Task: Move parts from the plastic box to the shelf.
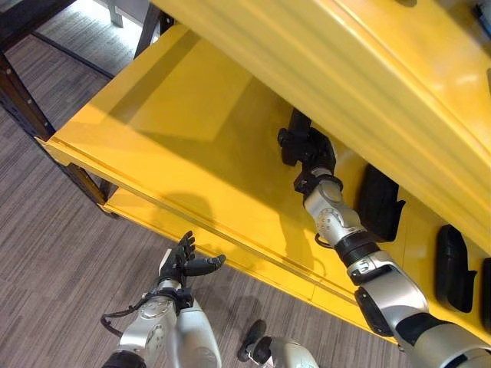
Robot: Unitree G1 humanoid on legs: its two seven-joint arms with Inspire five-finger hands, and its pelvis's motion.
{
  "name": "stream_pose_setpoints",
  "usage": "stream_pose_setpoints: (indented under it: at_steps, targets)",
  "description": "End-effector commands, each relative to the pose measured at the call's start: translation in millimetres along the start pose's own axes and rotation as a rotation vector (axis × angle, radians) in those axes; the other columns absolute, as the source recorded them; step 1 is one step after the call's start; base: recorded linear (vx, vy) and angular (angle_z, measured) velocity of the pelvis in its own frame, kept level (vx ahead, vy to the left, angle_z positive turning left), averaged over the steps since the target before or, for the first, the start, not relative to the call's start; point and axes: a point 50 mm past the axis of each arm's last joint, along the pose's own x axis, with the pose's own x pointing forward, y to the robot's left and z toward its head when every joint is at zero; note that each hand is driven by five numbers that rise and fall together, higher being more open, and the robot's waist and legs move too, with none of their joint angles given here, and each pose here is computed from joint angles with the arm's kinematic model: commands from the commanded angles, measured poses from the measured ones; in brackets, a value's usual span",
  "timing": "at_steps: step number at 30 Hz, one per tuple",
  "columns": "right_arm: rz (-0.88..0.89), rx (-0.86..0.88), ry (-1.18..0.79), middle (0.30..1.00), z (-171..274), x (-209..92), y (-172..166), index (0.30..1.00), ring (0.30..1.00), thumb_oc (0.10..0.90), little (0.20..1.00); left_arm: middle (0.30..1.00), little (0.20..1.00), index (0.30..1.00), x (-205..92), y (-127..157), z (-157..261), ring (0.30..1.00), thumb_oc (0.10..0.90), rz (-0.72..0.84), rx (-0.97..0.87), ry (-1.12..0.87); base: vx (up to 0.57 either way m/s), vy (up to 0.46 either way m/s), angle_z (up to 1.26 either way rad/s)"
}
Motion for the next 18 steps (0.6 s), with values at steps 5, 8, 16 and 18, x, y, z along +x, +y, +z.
stream_pose_setpoints:
  at_steps: [5,8,16,18]
  targets:
    - [0.046,0.223,-0.098,0.300,27,1,9,0.300,0.300,0.400,0.300,1.000,1.000,1.000,-3,-18,35,1.000,0.900,-0.109,0.033,-0.171,-0.02,-0.010,0.03]
    - [0.040,0.250,-0.065,0.300,17,-1,6,0.300,0.300,0.400,0.300,1.000,1.000,1.000,-3,-18,34,1.000,0.900,-0.105,0.028,-0.165,-0.02,-0.002,0.02]
    - [0.045,0.236,-0.038,0.300,5,-5,-2,0.300,0.300,0.400,0.300,1.000,1.000,1.000,-2,-16,26,1.000,0.900,-0.083,0.018,-0.129,-0.01,0.026,0.01]
    - [0.050,0.217,-0.051,0.300,10,-3,-3,0.300,0.300,0.400,0.300,1.000,1.000,1.000,-1,-15,24,1.000,0.900,-0.080,0.013,-0.122,-0.05,0.153,-0.04]
